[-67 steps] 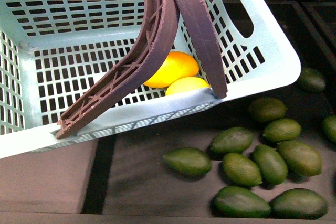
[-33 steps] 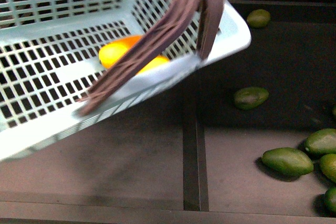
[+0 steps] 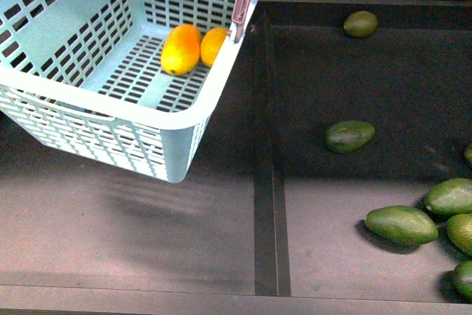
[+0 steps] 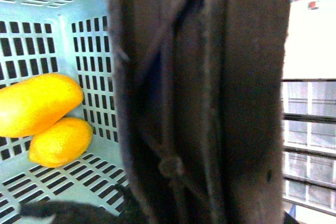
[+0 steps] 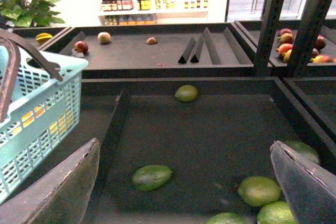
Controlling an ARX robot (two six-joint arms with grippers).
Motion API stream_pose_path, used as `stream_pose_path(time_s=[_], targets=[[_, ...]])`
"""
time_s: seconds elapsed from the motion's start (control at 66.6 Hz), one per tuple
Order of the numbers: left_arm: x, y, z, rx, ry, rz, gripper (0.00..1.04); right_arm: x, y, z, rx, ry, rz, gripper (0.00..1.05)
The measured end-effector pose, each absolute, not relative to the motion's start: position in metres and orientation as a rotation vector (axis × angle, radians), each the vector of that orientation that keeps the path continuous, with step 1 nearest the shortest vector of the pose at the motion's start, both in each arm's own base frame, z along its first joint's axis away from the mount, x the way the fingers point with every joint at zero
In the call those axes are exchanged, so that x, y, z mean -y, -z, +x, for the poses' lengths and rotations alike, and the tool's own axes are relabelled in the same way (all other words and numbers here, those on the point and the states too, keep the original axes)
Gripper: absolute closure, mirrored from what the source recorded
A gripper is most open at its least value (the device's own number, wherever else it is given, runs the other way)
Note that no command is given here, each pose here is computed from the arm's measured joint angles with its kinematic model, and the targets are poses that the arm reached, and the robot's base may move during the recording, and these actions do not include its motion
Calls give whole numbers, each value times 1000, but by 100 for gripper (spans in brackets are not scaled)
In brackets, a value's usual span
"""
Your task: Pick lemon and mango into basket
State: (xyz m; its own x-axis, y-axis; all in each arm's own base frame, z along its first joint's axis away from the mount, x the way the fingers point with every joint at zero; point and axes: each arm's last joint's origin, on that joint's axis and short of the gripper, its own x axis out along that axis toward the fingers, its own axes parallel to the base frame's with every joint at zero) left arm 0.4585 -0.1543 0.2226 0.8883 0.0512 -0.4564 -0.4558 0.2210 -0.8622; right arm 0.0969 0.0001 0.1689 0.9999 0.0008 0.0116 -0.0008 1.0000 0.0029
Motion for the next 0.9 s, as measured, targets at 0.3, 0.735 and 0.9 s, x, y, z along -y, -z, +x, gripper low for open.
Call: stream_pose_path(time_s=[0.3,0.735,0.9], targets=[[150,-185,495,-396,-505,-1352,91,0,-169,97,12,-1,3,9],[127,-144,487,-434,-543,-1403,49,0,-169,97,12,-1,3,9],[110,-160,462,-414,-585,-1352,18,0,-169,97,12,-1,3,9]])
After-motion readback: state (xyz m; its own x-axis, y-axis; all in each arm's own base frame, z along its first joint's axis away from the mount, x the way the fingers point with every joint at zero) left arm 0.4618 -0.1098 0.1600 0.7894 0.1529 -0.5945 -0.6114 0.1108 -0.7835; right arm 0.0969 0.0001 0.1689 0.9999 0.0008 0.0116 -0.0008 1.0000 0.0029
